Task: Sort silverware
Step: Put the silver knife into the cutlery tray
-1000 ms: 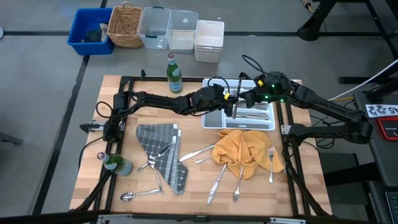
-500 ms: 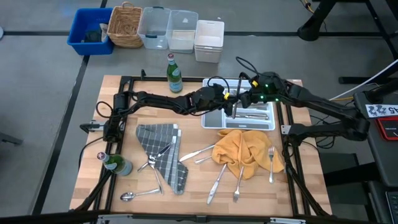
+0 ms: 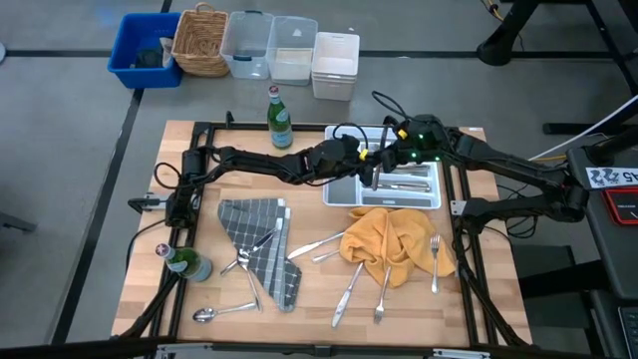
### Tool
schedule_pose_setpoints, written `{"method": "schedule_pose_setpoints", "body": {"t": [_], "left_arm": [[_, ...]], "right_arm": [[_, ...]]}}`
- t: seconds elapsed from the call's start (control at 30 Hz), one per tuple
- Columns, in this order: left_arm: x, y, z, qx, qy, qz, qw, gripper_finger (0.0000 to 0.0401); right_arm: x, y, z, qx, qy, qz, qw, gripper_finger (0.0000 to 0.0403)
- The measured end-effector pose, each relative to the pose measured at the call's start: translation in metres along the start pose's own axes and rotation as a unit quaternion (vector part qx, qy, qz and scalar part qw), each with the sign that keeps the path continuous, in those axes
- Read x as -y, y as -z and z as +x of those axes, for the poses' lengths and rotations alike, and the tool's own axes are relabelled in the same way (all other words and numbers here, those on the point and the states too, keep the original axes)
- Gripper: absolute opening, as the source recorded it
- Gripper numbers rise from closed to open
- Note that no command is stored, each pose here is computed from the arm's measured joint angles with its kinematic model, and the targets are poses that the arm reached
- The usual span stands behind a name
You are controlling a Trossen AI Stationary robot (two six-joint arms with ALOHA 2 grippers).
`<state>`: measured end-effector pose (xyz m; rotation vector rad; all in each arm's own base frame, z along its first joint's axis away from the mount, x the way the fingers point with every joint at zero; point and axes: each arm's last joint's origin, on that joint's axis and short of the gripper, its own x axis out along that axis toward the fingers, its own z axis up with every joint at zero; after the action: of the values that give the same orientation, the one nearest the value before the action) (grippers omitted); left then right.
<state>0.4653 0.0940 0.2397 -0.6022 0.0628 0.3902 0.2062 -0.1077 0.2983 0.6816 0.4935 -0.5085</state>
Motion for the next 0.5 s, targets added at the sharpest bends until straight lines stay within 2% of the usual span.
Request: {"method": "schedule_pose_setpoints", "body": {"t": [0.1, 0.2, 0.37, 0.5], "left_arm": [[0.0, 0.0, 0.0, 0.0, 0.0, 0.002, 1.0, 0.0045], [-0.001, -0.001, 0.0, -0.003, 0.004, 0.004, 1.0, 0.0045], [-0.008, -0.004, 0.002, -0.039, 0.05, 0.029, 0.998, 0.0045], [-0.017, -0.008, 0.002, -0.082, 0.081, -0.002, 0.993, 0.0045]], "right_arm": [[0.0, 0.0, 0.0, -0.002, 0.001, -0.009, 1.0, 0.0009], [0.0, 0.0, 0.0, -0.002, 0.002, -0.013, 1.0, 0.0016], [0.001, 0.001, 0.0, -0.005, 0.004, -0.046, 0.999, 0.0006], [0.004, 0.004, 0.0, -0.015, 0.034, -0.082, 0.996, 0.0009]]}}
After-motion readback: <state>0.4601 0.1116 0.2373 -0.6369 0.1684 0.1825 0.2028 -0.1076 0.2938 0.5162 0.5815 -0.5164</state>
